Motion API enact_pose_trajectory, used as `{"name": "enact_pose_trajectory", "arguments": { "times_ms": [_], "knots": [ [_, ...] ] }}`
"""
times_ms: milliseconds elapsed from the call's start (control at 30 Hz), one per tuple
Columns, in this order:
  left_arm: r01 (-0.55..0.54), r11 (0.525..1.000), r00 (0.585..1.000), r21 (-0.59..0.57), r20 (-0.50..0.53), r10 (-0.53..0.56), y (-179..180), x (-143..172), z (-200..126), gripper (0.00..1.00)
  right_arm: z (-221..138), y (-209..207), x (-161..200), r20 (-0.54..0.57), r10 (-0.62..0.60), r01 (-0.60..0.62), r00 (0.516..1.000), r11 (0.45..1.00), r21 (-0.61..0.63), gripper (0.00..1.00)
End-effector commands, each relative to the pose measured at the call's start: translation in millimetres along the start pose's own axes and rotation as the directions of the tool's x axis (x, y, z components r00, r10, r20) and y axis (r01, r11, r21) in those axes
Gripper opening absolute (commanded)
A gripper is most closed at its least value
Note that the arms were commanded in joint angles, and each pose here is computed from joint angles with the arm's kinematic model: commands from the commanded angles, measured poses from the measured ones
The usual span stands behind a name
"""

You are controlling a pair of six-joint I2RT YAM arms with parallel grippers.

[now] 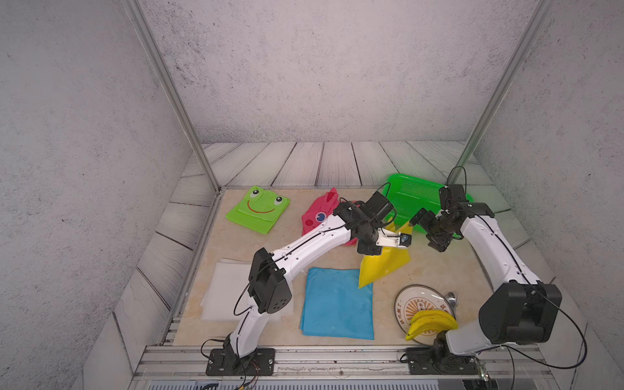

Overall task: Put the folded raincoat in the basket
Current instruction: Pick up the raincoat from the center of the board.

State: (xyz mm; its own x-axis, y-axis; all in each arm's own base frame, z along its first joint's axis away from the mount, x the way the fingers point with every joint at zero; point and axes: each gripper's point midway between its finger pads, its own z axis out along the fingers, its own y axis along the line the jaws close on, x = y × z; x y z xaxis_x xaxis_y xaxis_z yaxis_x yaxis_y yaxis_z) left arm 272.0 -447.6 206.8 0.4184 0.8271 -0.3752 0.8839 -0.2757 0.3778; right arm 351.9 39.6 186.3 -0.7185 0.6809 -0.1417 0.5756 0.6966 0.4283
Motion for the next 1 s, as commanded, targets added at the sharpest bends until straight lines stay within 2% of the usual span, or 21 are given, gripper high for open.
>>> {"name": "enact_pose_trajectory", "arguments": {
  "times_ms": [0, 133, 267, 433, 567, 600, 700, 833, 900, 967],
  "knots": [
    [-0.18, 0.974, 0.982, -0.134, -0.086, 0.17, 13.2, -5.4, -11.3, 0.0, 1.7, 15.6, 15.7, -0.121, 0.038, -0.046, 0.992, 0.997, -0.066, 1.0],
    [-0.243, 0.952, 0.967, -0.188, -0.122, 0.223, 18.6, -9.9, -10.9, 0.0, 12.4, 24.4, 26.2, -0.209, 0.057, -0.082, 0.976, 0.99, -0.112, 1.0],
    [-0.249, 0.942, 0.966, -0.227, -0.133, 0.224, 26.5, -12.4, -14.5, 0.0, 30.2, 6.0, 31.4, -0.24, 0.139, -0.147, 0.961, 0.989, -0.016, 1.0],
    [-0.255, 0.933, 0.965, -0.253, -0.132, 0.228, 30.5, -14.6, -26.8, 0.0, 52.4, 7.0, 33.6, -0.303, 0.187, -0.196, 0.934, 0.981, 0.003, 1.0],
    [-0.276, 0.93, 0.959, -0.244, -0.138, 0.249, 25.8, -11.9, -31.4, 0.0, 57.5, 6.0, 28.5, -0.301, 0.201, -0.198, 0.932, 0.979, 0.039, 0.99],
    [-0.277, 0.929, 0.959, -0.244, -0.136, 0.25, 25.0, -11.3, -32.6, 0.0, 58.3, 6.0, 28.0, -0.3, 0.209, -0.207, 0.931, 0.978, 0.04, 0.95],
    [-0.282, 0.923, 0.957, -0.261, -0.143, 0.252, 26.6, -10.4, -33.1, 0.0, 57.8, 6.3, 29.2, -0.301, 0.218, -0.218, 0.928, 0.975, 0.035, 0.7],
    [-0.275, 0.916, 0.958, -0.293, -0.163, 0.235, 34.4, -6.2, -34.5, 0.0, 55.0, 2.4, 31.2, -0.287, 0.237, -0.236, 0.928, 0.971, 0.04, 0.23],
    [-0.259, 0.919, 0.963, -0.298, -0.158, 0.22, 36.3, -4.9, -34.5, 0.0, 51.9, 6.0, 33.9, -0.299, 0.236, -0.241, 0.925, 0.97, 0.02, 0.08],
    [-0.244, 0.919, 0.966, -0.31, -0.164, 0.201, 39.9, -2.2, -35.0, 0.0, 47.7, 6.9, 35.5, -0.3, 0.235, -0.242, 0.924, 0.97, 0.014, 0.01]
  ]
}}
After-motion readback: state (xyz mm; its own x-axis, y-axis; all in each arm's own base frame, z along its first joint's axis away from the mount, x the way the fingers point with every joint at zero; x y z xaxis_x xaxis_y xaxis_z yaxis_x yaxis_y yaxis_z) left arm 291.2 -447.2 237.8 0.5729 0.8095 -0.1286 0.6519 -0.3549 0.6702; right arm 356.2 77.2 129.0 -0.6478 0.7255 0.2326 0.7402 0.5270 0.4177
